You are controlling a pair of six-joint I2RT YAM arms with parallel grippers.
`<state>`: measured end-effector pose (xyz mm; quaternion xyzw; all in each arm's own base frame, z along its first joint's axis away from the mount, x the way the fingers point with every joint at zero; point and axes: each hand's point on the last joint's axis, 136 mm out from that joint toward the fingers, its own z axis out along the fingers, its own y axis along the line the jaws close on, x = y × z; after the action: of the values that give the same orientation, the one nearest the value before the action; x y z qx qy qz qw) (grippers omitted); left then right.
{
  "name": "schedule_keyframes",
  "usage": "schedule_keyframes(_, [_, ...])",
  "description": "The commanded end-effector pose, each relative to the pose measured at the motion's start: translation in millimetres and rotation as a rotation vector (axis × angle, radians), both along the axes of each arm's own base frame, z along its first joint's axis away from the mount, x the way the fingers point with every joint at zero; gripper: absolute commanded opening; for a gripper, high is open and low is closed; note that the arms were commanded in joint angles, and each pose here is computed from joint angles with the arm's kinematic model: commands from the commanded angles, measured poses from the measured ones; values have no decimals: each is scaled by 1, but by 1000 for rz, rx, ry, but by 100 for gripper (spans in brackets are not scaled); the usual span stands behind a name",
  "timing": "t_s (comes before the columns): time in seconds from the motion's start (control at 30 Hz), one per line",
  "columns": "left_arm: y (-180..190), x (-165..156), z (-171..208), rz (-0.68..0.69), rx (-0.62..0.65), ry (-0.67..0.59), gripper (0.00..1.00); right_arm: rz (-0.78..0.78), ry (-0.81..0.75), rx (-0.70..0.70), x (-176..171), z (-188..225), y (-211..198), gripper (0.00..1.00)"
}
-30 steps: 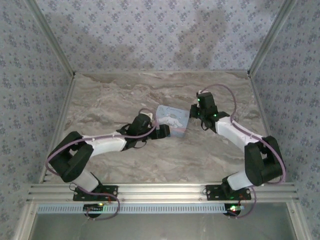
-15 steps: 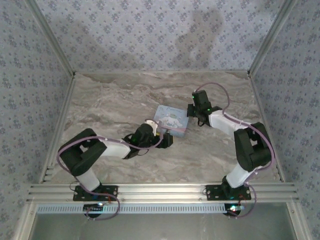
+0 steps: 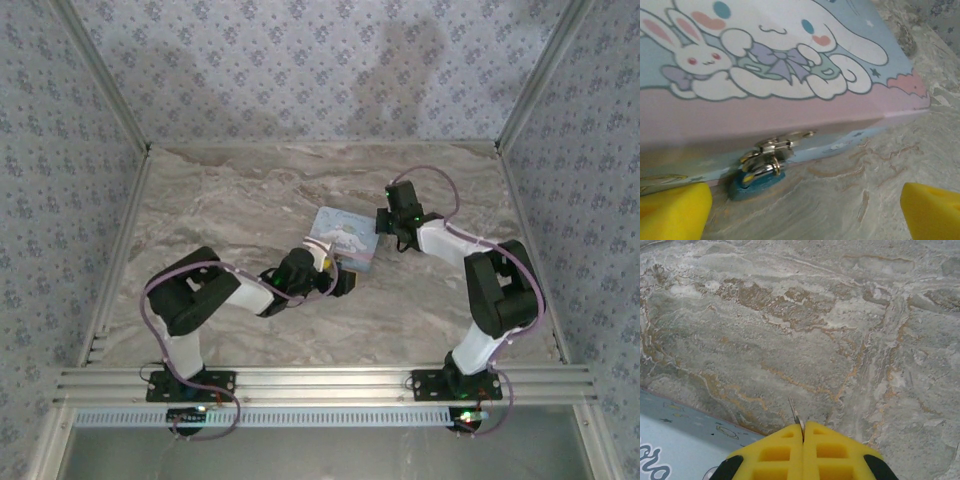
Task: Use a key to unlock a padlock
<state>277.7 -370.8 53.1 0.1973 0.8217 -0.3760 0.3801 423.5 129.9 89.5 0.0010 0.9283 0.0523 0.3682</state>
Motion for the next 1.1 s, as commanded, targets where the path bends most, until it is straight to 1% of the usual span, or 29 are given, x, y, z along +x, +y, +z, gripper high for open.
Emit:
schedule_keyframes(0.0, [-20, -10, 4, -113, -43, -6, 93, 29, 20, -9, -1, -7, 5, 0])
schedule_keyframes(0.17, [-33, -15, 15, -183, -103, 5, 89, 34, 29, -5, -2, -12, 7, 0])
schedule_keyframes(0.3, [-35, -13, 21, -185, -131, 6, 89, 39, 32, -5, -3, -14, 10, 0])
schedule_keyframes(0.4, [-34, -12, 21, -185, -156, 22, 85, 40, 30, -2, -3, -14, 12, 0])
schedule_keyframes(0.57, [-29, -9, 31, -177, -265, 37, 80, 42, 27, -3, -5, -13, 13, 0])
schedule_keyframes(0.7, [-31, -11, 30, -188, -280, 60, 76, 42, 23, -3, -5, -11, 13, 0])
schedule_keyframes(0.8, [-30, -11, 23, -176, -268, 81, 67, 44, 24, -4, -6, -11, 13, 0])
schedule_keyframes(0.87, [-30, -9, 18, -172, -261, 110, 55, 43, 25, -5, -6, -12, 13, 0])
schedule_keyframes(0.93, [-29, -6, 13, -163, -267, 135, 48, 44, 25, -5, -6, -12, 13, 0])
schedule_keyframes(1.0, [-27, -4, 9, -151, -276, 157, 43, 47, 23, -4, -6, -11, 14, 0])
schedule_keyframes(1.07, [-26, -1, 9, -145, -292, 169, 41, 48, 24, -5, -7, -11, 14, 0])
